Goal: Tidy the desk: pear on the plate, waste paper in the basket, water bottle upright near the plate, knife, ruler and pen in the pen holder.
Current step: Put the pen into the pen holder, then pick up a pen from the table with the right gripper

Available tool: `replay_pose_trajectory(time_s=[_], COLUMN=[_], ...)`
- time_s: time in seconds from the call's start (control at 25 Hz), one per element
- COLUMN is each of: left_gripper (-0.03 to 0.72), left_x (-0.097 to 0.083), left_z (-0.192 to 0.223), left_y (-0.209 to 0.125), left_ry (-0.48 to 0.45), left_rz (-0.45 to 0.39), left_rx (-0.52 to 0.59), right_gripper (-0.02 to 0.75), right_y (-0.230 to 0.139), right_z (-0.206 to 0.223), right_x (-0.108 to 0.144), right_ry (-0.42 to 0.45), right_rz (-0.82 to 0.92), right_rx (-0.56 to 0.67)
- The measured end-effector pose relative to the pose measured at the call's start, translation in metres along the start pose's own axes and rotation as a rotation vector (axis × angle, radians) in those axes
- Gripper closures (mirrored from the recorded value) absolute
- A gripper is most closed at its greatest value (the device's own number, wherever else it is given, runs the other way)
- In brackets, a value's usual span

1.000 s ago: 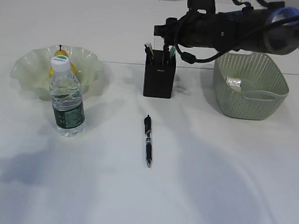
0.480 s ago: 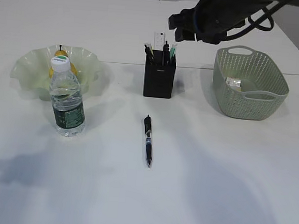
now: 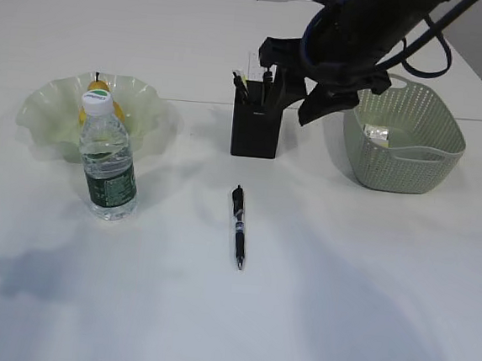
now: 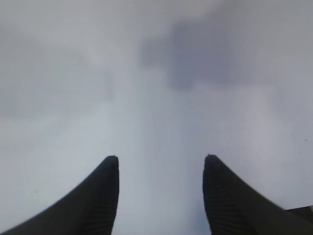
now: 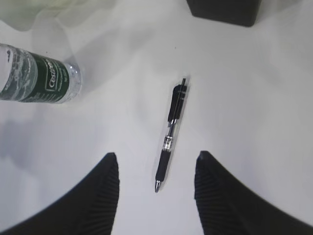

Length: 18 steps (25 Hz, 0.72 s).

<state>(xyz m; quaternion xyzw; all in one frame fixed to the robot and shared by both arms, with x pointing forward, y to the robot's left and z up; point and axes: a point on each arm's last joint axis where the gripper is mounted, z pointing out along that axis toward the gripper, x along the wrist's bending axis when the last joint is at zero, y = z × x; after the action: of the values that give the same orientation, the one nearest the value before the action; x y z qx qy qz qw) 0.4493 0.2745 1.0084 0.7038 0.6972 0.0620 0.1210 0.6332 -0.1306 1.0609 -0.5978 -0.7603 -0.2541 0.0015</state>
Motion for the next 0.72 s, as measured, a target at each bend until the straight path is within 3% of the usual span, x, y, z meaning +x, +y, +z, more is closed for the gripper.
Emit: replay_pose_trajectory(time_s=[0.36, 0.72], left_gripper=[0.304, 0.304], left_x=[0.0, 0.0], left_z=[0.0, 0.0], left_y=[-0.001, 0.002], left_ry=[0.001, -0.003], left_rz=[0.0, -0.002], left_rx=[0.009, -0.027], right_gripper=[0.393, 0.393], right_y=[-0.021, -0.014], right_z=[0.014, 0.04], right_x=[0.052, 0.058], right_ry=[-0.099, -0.145], right_rz=[0.015, 0.099], right_rx=[0.057, 0.147])
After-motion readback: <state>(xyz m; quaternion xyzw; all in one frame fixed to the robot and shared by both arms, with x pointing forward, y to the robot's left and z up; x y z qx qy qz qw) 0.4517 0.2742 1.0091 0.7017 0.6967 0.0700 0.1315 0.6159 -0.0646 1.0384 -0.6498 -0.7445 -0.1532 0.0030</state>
